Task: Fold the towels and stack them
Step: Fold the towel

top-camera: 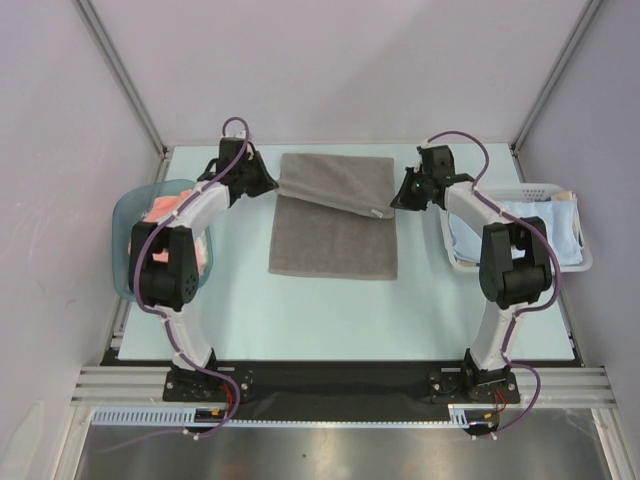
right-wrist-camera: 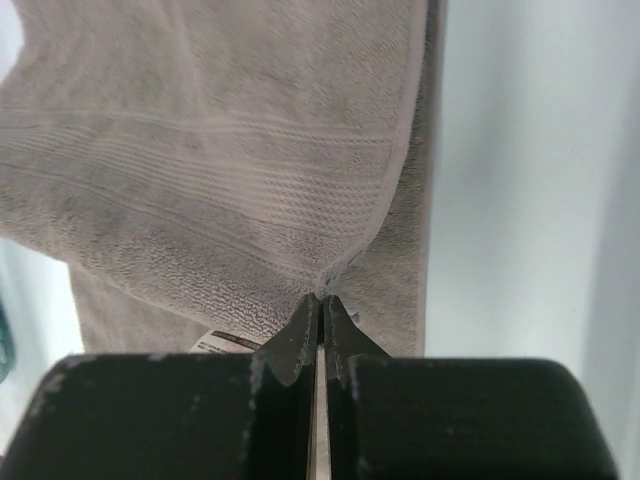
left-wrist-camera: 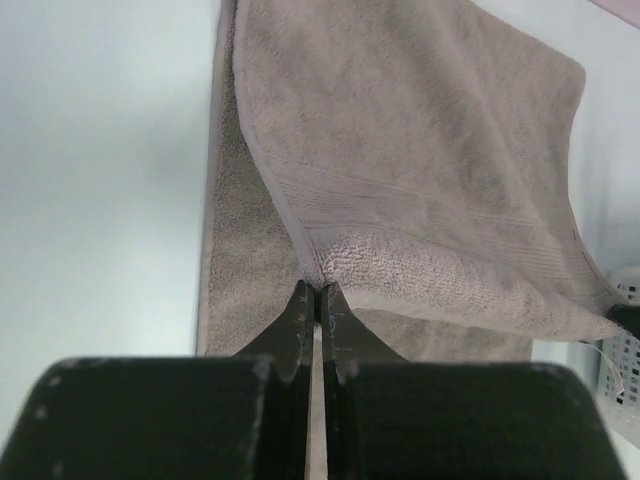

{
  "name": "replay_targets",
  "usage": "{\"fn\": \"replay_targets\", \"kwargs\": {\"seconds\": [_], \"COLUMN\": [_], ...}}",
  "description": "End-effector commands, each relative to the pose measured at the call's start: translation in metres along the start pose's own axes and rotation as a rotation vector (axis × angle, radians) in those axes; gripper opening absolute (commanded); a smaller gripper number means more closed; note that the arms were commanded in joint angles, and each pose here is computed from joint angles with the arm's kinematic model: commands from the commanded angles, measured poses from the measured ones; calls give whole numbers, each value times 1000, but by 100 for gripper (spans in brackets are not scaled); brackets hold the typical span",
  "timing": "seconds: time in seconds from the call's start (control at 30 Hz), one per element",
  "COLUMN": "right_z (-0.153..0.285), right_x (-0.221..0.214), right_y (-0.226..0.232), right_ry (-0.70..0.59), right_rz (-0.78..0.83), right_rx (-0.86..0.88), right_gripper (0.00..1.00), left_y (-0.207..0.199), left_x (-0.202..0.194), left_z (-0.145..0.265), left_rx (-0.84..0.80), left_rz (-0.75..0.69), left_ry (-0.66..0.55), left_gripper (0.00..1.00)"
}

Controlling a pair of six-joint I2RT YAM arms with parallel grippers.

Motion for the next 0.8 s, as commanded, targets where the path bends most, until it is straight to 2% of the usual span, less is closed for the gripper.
{"fn": "replay_targets", "kwargs": {"seconds": [0.0,0.17,0.3,0.77], "right_z": [30,44,48,49], "right_x": [19,23,15,-9], "right_y": [19,25,27,29], "right_ry": [-70,-88,-74,-38], "right_rz": [27,34,37,52], "right_rx": [28,24,23,13], "right_gripper": [0,0,0,0], "left_y": [-21,-24,-19,-16], "left_x": [11,17,6,-20], "left_z": [27,48,56,69], "left_rx": [-12,23,50,62], "left_rz": [-9,-30,-38,-40], "left_ry": [-48,-75,-64,-42], "left_gripper": [0,0,0,0]}}
Point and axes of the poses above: each gripper's point midway between its finger pads, its own z axis back along the fingers, its own y axis along the line the jaws close on, x = y × z, the point moved 1 cm from there along z, back along the fingers, and after that the axes turned 8 degrees about z, right-handed, at the moved point
